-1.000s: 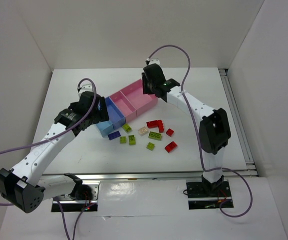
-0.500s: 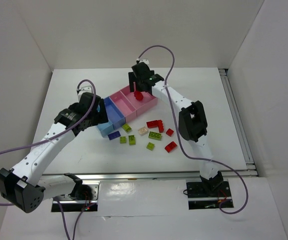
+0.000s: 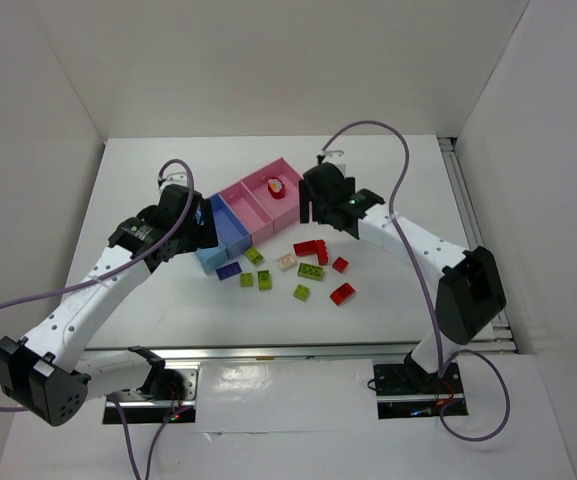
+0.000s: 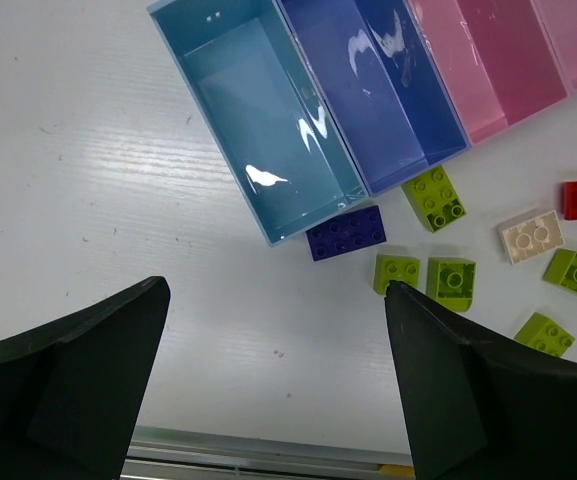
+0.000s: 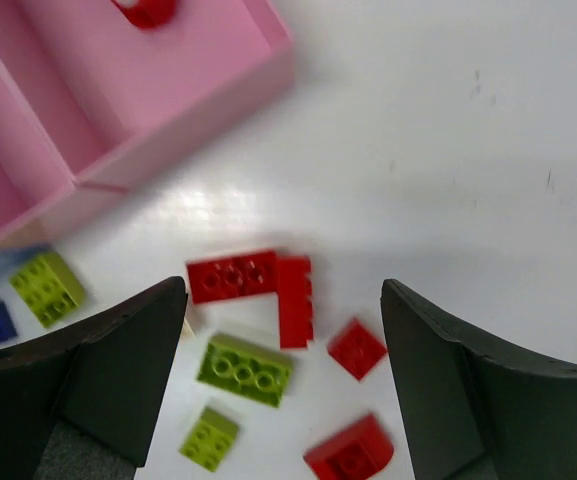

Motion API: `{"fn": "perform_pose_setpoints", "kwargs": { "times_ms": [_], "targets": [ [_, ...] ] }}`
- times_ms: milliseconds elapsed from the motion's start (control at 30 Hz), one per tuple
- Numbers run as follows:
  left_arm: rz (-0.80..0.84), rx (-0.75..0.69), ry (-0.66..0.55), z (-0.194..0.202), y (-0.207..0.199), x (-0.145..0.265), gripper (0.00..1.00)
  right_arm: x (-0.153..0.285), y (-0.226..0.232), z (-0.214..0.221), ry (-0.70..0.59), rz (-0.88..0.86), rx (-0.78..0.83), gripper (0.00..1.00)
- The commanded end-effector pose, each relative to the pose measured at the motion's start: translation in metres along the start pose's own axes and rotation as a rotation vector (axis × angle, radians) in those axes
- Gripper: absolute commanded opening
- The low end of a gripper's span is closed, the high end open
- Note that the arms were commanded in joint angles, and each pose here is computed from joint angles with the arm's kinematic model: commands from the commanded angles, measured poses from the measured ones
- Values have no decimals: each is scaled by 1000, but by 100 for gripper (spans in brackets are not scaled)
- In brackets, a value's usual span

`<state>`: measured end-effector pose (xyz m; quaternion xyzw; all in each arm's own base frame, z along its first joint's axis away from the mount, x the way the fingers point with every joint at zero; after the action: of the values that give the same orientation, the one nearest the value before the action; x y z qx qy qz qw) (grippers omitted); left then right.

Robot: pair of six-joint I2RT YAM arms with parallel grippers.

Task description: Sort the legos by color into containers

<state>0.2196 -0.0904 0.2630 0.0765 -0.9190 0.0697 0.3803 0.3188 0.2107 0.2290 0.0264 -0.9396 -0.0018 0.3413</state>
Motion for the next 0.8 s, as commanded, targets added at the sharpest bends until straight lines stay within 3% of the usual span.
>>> {"fn": "perform_pose_setpoints", "kwargs": {
  "times_ms": [0, 167, 467, 567, 667, 767],
  "targets": [
    [34, -8, -41, -10, -2, 5, 100, -4, -12, 47, 111, 16, -21, 85],
    [38, -12, -29, -9, -4, 3, 100, -9, -22, 88, 223, 1, 30, 86],
    [72, -6, -30, -9, -5, 8, 100, -39, -16, 100, 242, -17, 137, 82],
    [84, -1, -13, -6, -6, 7, 100, -47, -14, 105, 244, -7, 140, 69],
    [82, -2, -11, -3, -4, 7, 100, -52, -13, 104, 227, 1, 127, 61],
    [78, -5, -3, -3, -5, 5, 100, -55, -10, 102, 197, -12, 114, 61]
  ]
}}
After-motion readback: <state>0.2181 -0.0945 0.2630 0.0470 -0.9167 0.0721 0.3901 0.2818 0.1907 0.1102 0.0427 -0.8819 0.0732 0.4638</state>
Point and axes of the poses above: each gripper's point midway between its finger pads, its own x axis back along the fingers, its own y axis along the line the jaws close on, z = x × y, the point moved 9 cm from there along x, back along the fingers
